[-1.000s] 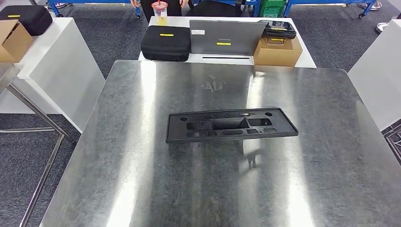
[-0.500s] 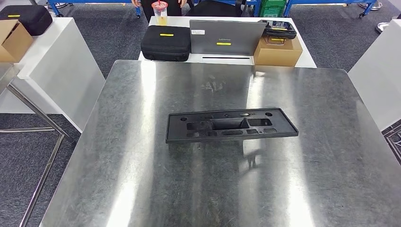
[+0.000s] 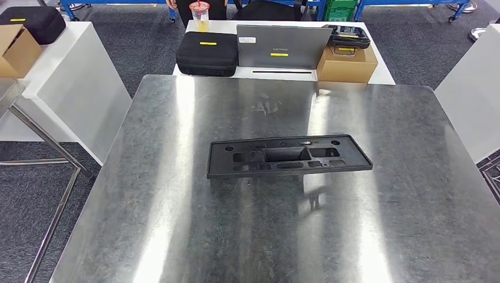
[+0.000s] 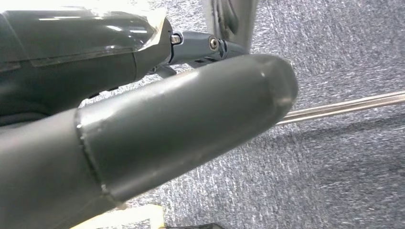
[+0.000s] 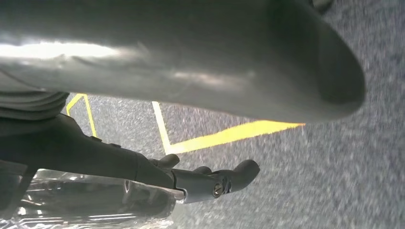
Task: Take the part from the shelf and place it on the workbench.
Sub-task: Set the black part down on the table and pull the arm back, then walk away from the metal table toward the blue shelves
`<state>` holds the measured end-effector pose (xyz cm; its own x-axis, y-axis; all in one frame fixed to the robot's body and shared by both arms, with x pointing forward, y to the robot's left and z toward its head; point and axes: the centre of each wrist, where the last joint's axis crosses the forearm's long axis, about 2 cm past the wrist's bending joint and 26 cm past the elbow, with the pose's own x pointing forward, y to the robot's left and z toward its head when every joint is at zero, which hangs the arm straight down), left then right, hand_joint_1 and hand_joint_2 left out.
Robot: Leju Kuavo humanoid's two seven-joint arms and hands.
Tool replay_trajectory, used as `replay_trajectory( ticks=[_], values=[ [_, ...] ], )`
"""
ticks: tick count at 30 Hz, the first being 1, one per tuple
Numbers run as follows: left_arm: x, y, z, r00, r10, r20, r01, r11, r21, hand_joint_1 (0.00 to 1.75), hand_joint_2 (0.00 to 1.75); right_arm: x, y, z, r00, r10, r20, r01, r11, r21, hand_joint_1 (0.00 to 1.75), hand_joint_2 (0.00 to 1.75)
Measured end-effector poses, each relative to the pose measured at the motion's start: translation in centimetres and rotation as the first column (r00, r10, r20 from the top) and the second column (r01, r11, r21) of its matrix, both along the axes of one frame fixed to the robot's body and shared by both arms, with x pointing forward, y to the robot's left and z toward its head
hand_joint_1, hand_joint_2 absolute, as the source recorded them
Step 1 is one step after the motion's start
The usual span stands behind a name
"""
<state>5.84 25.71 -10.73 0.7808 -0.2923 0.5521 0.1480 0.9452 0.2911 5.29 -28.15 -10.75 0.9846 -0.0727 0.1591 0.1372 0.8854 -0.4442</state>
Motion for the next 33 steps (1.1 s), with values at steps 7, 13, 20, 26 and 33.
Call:
replay_trajectory(
  ticks=[7,13,20,26,33],
  values=[
    [-0.33,0.42,-0.07,1.0,-0.011,0.003,0.011,1.0,0.007,0.0,0.0,0.13,0.47,-0.03,0.998,0.067,0.011,-0.068,0.997,0.048,0.0,0.0],
    [-0.4,0.5,-0.09,1.0,-0.012,0.005,0.012,1.0,0.008,0.0,0.0,0.06,0.62,-0.08,0.993,0.118,0.028,-0.12,0.989,0.085,0.0,0.0],
    [-0.67,0.77,-0.14,1.0,-0.009,0.0,0.009,1.0,0.018,0.0,0.0,0.22,0.98,-0.07,0.987,0.155,0.038,-0.158,0.981,0.11,0.0,0.0],
    [-0.78,0.43,-0.13,1.0,-0.016,0.005,0.016,1.0,0.012,0.0,0.0,0.09,0.9,-0.1,0.988,0.152,0.035,-0.155,0.981,0.118,0.0,0.0],
    [-0.57,0.07,-0.08,1.0,-0.023,0.014,0.023,1.0,0.003,0.0,0.0,0.12,0.92,-0.1,0.989,0.145,0.027,-0.147,0.981,0.129,0.0,0.0]
  ],
)
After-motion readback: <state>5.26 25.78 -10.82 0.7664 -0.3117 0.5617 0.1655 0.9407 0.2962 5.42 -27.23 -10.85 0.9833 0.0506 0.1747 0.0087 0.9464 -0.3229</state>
